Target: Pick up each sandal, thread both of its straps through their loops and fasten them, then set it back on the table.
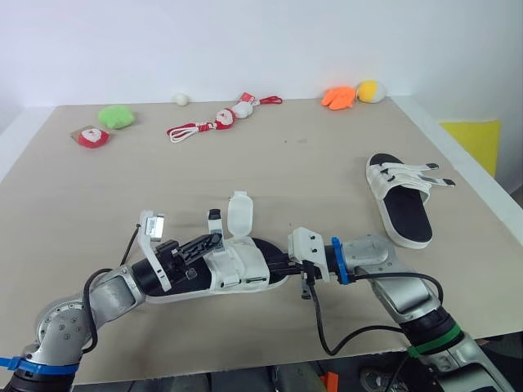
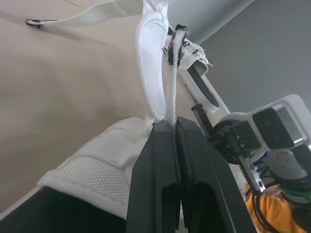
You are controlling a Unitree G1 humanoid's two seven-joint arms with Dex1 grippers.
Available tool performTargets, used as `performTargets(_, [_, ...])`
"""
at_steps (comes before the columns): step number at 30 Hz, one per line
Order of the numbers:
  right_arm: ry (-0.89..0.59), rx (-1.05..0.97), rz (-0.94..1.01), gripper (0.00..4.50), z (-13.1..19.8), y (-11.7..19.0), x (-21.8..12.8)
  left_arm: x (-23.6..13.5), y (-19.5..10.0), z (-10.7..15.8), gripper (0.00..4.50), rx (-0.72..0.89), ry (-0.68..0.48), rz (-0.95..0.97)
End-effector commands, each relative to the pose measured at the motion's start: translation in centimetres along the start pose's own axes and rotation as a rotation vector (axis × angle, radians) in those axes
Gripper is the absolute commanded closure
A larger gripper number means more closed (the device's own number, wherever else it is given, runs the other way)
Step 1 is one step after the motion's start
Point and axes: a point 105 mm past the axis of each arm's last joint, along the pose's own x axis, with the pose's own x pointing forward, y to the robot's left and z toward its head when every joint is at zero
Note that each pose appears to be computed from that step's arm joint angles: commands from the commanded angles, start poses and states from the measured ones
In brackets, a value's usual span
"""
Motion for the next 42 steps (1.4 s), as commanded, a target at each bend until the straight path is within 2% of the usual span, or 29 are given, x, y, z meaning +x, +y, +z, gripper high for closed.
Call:
performTargets(1, [0.046, 0.036, 0.028, 4.50, -1.2, 0.7, 0.5, -0.2, 0.5, 0.6, 3.53, 0.027, -0.016, 0.019])
performTargets(3, [0.045, 0.036, 0.029, 4.50, -1.2, 0.8, 0.5, -0.1, 0.6, 0.7, 2.65, 0.039, -0.024, 0.024])
performTargets(8, [0.044, 0.035, 0.028, 4.50, -1.2, 0.8, 0.5, 0.0, 1.1, 1.0, 0.09, 0.079, -0.028, 0.045])
performTargets(15, [0.044, 0.034, 0.026, 4.50, -1.1, 0.8, 0.4, 0.3, 1.9, 1.2, 0.04, 0.159, -0.018, 0.066])
performTargets(23, [0.042, 0.033, 0.024, 4.50, -1.0, 0.6, 0.5, 0.4, 0.2, 3.1, 0.04, 0.008, -0.010, -0.082])
performTargets(26, [0.042, 0.033, 0.023, 4.50, -1.0, 0.6, 0.5, 0.3, -0.8, 3.2, 0.04, -0.010, 0.039, -0.133])
performTargets(30, [0.040, 0.036, 0.021, 4.50, -1.1, 0.6, 0.5, 0.2, -0.7, 1.7, 0.04, 0.008, 0.172, -0.122])
performTargets(34, [0.039, 0.038, 0.018, 4.50, -1.0, 0.7, 0.5, 0.3, -0.6, 1.0, 0.04, 0.005, 0.208, -0.118])
performTargets(42, [0.036, 0.041, 0.013, 4.50, -1.0, 0.7, 0.6, 1.0, 0.1, 1.8, 0.04, 0.006, 0.178, -0.090])
